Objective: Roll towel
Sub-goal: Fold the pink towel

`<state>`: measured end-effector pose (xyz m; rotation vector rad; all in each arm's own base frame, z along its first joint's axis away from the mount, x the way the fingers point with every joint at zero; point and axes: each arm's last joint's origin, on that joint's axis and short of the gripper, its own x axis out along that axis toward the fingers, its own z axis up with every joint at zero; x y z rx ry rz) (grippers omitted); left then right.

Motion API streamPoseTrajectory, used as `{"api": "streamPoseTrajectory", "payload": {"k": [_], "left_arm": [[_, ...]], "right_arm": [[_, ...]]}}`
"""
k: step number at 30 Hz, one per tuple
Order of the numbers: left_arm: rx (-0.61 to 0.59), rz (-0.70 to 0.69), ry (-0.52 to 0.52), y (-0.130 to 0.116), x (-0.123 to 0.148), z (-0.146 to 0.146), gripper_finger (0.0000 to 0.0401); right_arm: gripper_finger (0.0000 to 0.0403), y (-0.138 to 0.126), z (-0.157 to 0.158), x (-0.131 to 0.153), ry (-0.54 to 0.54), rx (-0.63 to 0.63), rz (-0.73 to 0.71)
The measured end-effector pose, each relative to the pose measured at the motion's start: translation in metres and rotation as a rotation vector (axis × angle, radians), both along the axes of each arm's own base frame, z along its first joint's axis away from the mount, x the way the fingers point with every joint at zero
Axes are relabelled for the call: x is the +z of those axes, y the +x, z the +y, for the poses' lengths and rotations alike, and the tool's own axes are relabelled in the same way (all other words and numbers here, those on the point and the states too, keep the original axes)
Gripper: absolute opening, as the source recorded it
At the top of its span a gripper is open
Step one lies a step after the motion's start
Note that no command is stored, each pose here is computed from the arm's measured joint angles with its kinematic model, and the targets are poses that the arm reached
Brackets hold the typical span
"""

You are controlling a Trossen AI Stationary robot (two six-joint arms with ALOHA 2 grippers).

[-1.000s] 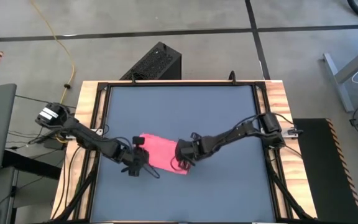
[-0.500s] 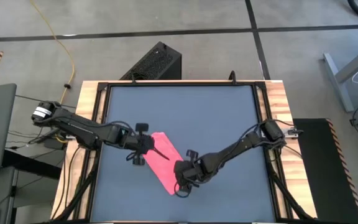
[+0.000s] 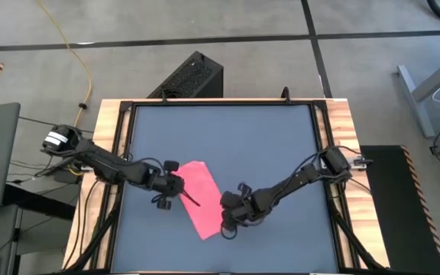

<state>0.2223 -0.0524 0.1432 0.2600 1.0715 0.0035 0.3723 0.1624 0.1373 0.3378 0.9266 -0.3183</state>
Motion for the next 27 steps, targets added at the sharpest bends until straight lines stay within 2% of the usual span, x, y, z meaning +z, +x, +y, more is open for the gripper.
{"api": "streamPoseTrajectory", "payload": {"k": [6, 9, 12, 15, 17, 22, 27], "left_arm": [[0.009, -0.013, 0.179, 0.013, 0.009, 0.038, 0.0080], [0.069, -0.066, 0.191, 0.026, 0.026, 0.057, 0.0080], [0.066, -0.128, 0.060, 0.038, 0.043, 0.063, 0.0080], [0.012, -0.208, -0.193, 0.045, 0.048, 0.056, 0.0080], [-0.028, -0.225, -0.317, 0.049, 0.041, 0.043, 0.0080], [-0.070, -0.165, -0.385, 0.046, 0.007, 0.003, 0.0080], [-0.171, -0.098, -0.367, 0.044, -0.014, -0.031, 0.0080]], "right_arm": [[0.0094, 0.002, 0.027, 0.009, 0.093, 0.101, -0.122], [0.0094, 0.004, 0.029, 0.016, 0.045, 0.183, -0.083], [0.0094, 0.007, 0.019, 0.025, -0.076, 0.194, -0.038], [0.0094, 0.015, -0.003, 0.031, -0.189, 0.158, -0.033], [0.0094, 0.023, -0.024, 0.032, -0.224, 0.138, -0.029], [0.0094, 0.037, -0.073, 0.029, -0.240, 0.073, -0.025], [0.0094, 0.045, -0.094, 0.024, -0.260, 0.080, -0.099]]}}
